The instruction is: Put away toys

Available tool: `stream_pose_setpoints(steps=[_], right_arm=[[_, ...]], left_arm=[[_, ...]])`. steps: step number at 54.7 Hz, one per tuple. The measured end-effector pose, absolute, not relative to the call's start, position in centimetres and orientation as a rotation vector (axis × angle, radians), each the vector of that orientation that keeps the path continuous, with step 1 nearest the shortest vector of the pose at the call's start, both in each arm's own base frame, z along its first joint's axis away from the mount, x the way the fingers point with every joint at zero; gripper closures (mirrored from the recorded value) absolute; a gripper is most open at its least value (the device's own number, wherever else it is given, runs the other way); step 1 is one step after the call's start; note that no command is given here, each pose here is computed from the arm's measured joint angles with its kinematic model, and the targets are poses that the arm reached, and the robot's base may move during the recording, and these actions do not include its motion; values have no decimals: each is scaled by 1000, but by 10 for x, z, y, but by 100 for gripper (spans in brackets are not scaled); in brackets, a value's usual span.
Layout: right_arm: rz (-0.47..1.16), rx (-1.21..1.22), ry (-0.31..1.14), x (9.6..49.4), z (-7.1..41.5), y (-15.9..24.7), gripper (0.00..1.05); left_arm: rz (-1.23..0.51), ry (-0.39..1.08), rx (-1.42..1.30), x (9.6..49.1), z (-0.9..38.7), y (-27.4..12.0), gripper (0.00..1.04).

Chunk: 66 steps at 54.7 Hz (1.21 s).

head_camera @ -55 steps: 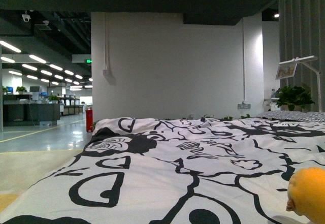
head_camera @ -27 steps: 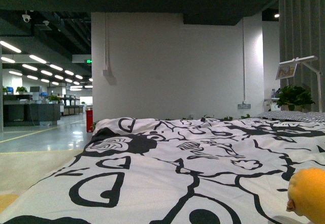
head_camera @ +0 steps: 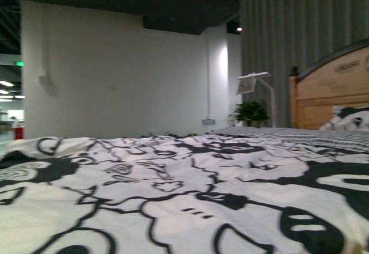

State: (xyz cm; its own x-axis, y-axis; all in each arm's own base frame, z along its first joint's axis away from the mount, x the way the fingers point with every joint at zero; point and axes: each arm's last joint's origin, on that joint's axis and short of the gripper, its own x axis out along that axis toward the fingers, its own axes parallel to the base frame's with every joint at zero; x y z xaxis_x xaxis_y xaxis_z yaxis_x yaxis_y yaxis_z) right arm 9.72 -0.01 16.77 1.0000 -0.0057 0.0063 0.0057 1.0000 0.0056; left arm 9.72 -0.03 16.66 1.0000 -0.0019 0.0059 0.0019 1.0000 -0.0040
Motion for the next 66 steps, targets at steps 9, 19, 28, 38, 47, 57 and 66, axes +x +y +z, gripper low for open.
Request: stream_pose_setpoints(steps=[9, 19, 28, 38, 47, 57, 66], right_arm=[[-2, 6, -5, 97, 168, 0, 97], [1, 5, -4, 97, 168, 0, 97], [1, 5, -4, 97, 168, 0, 97], [1, 5, -4, 97, 168, 0, 97], [1, 5, -4, 97, 168, 0, 97], [1, 5, -4, 97, 168, 0, 97], [1, 5, -4, 97, 168, 0, 97]], left_arm=[[-1, -7, -4, 97, 167, 0, 6], [-2, -7, -4, 97, 167, 0, 6], [-2, -7, -4, 97, 167, 0, 6], [-2, -7, -4, 97, 167, 0, 6], [-2, -7, -4, 97, 167, 0, 6], [-2, -7, -4, 97, 167, 0, 6], [-1, -6, -4, 97, 167, 0, 6]])
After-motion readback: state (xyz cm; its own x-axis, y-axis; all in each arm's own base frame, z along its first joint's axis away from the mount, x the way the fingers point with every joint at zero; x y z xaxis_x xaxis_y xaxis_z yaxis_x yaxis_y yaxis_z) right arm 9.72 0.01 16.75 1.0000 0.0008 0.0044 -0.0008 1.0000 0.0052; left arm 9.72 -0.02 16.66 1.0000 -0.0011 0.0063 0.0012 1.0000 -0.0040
